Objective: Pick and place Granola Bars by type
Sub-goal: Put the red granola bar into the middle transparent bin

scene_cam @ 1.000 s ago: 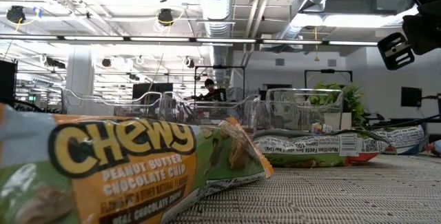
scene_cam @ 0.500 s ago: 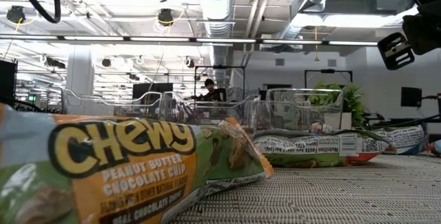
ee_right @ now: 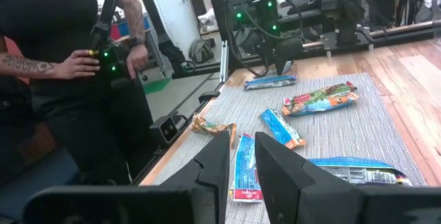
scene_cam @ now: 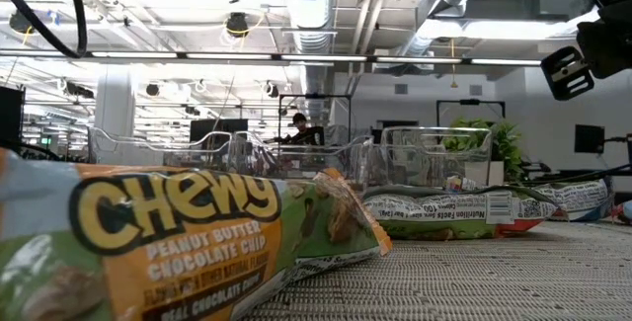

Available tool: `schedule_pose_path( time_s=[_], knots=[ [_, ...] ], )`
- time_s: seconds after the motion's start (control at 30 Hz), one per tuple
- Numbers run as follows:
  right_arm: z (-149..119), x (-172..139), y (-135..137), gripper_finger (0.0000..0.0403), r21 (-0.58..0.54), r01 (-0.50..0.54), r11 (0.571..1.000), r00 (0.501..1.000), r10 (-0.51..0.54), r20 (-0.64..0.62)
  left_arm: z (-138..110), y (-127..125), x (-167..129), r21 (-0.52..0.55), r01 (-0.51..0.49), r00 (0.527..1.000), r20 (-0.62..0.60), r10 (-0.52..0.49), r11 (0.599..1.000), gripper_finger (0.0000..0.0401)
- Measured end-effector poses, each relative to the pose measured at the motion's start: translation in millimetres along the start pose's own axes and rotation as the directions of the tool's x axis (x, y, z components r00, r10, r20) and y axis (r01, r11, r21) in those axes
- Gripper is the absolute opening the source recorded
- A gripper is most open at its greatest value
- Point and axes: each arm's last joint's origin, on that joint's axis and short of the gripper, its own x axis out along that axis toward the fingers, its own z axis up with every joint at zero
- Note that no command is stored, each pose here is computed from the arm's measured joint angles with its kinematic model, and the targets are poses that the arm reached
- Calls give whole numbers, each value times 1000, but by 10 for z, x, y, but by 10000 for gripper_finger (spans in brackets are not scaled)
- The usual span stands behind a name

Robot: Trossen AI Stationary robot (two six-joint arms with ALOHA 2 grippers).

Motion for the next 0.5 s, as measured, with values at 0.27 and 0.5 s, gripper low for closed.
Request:
schedule_pose_path(
  time_s=[0.27,0.5],
  knots=[
    [1,0,0,62,0,0,1000,1000,0,1,19,1,-11,-4,-17,1000,6,17,1000,196],
    [1,0,0,62,0,0,1000,1000,0,1,21,6,-9,-23,-24,1000,8,24,999,142]
  ],
)
